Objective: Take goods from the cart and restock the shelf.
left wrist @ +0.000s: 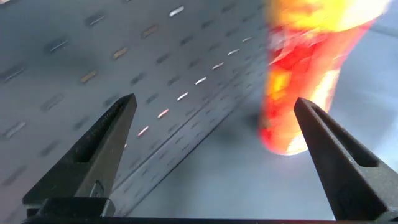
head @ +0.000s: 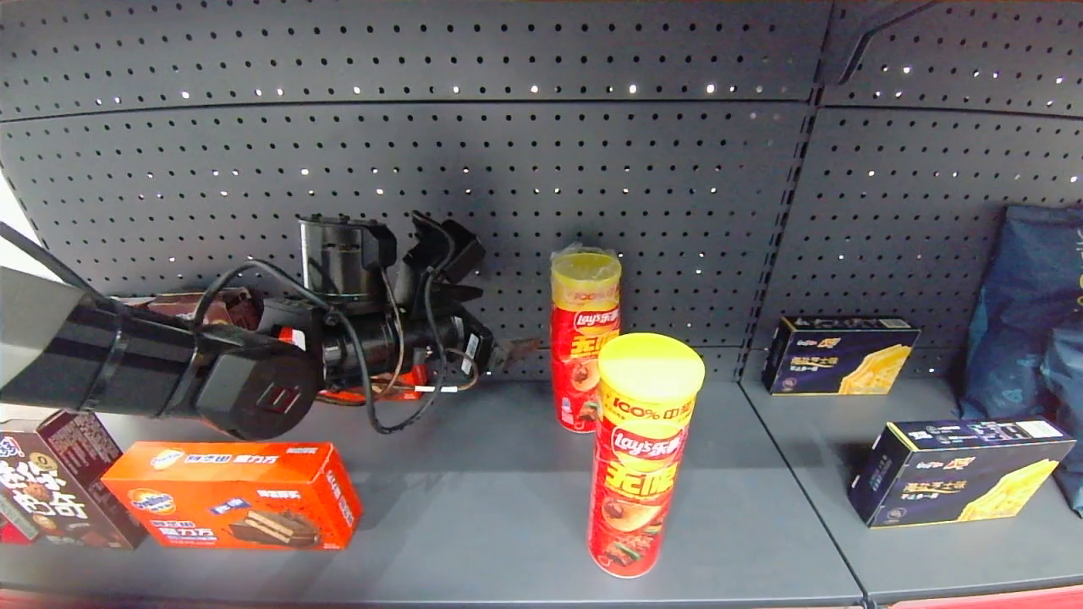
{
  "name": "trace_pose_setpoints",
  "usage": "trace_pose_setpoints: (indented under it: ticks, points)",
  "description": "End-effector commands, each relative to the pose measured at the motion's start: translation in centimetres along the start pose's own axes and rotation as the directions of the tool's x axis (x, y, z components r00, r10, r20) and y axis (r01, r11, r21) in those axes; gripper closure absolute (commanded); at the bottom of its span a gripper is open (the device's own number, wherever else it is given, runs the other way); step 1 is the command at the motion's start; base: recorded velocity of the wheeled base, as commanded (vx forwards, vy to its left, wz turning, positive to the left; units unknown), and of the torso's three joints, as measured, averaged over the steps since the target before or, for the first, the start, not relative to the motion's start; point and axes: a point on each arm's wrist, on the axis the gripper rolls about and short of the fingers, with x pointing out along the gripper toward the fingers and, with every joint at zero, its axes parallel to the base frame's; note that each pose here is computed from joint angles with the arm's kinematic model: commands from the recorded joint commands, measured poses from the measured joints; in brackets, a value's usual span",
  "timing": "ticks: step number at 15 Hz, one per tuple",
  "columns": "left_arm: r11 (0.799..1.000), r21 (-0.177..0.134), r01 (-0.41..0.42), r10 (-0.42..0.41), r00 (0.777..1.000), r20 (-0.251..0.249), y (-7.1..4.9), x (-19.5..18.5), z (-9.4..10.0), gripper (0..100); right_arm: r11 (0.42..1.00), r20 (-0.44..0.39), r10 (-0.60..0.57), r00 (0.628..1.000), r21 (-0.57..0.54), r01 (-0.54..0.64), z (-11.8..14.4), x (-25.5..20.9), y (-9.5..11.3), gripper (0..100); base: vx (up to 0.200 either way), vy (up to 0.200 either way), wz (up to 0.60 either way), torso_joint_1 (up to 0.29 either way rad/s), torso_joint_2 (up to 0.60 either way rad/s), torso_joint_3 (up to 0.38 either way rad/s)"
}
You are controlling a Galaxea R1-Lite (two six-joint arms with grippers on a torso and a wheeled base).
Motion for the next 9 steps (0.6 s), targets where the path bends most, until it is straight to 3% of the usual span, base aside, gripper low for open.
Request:
trace_pose_setpoints:
  ticks: [1, 5, 7, 9]
  points:
    - [0.998, 0.002, -0.057, 0.057, 0.998, -0.023, -0.7, -1.4, 0.2, 0, 1.000, -0.002, 0.000, 1.000, 0.000, 0.000, 0.0, 0.0, 0.0, 0, 0.000, 0.000, 0.00, 0.000, 0.00, 0.000]
    - [0.989, 0.009, -0.151, 0.151, 0.985, -0.079, -1.1, -1.1, -0.1, 0, 1.000, 0.000, 0.000, 1.000, 0.000, 0.000, 0.0, 0.0, 0.0, 0, 0.000, 0.000, 0.00, 0.000, 0.00, 0.000]
    - [0.984, 0.014, -0.179, 0.179, 0.968, -0.174, -1.6, -0.8, -0.9, 0, 1.000, -0.002, 0.000, 1.000, 0.000, 0.000, 0.0, 0.0, 0.0, 0, 0.000, 0.000, 0.00, 0.000, 0.00, 0.000]
    - [0.982, 0.018, -0.189, 0.188, 0.956, -0.225, -2.1, 0.1, -1.7, 0, 1.000, -0.002, 0.000, 1.000, 0.000, 0.000, 0.0, 0.0, 0.0, 0, 0.000, 0.000, 0.00, 0.000, 0.00, 0.000]
